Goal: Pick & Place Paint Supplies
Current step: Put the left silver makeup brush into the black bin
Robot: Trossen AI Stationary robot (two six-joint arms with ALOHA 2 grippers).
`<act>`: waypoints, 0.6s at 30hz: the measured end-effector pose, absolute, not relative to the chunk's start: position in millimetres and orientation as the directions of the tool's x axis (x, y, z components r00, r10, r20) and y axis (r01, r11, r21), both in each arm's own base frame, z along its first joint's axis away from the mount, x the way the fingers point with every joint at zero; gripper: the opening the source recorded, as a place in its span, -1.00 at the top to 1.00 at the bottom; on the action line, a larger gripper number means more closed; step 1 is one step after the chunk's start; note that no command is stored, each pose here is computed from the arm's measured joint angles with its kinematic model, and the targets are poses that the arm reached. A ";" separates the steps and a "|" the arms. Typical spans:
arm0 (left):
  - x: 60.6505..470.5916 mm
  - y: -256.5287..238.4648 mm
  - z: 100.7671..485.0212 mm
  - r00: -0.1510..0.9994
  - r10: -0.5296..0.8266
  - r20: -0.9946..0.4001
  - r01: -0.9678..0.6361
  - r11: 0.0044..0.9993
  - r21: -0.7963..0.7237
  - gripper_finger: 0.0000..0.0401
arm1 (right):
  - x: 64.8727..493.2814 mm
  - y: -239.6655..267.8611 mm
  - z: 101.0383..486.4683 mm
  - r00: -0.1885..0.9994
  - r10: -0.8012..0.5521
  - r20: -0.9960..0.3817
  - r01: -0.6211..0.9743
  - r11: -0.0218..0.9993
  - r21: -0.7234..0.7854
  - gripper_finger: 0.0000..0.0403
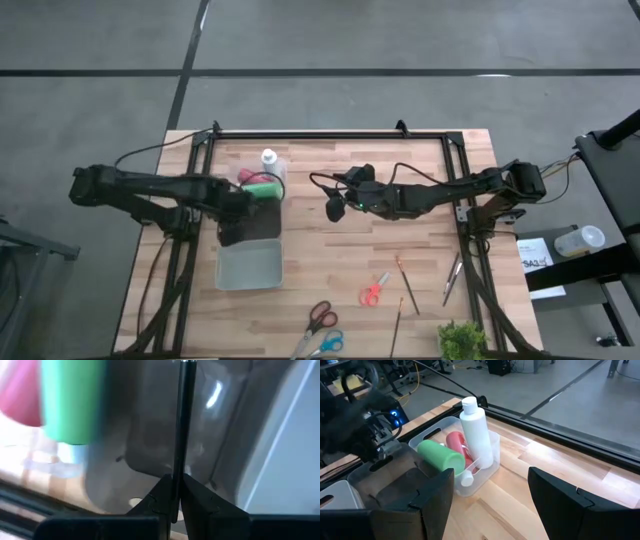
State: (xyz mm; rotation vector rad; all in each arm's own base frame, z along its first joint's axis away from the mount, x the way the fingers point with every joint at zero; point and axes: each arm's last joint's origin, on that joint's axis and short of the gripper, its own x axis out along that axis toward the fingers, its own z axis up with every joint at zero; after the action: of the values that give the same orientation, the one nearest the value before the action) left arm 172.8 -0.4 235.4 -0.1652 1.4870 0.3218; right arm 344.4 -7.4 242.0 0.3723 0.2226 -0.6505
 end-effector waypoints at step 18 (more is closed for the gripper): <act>209.4 -1.3 199.0 0.008 0.100 -0.995 -0.242 0.966 0.095 0.84 | 344.6 -7.4 241.9 0.776 -0.547 -0.316 0.625 0.733 0.266 -0.24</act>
State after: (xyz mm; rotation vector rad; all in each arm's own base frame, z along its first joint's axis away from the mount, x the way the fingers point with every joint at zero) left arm 209.4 -1.3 199.0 -0.1135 1.5404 0.2683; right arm 344.6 -7.4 241.9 0.3720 0.2229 -0.6503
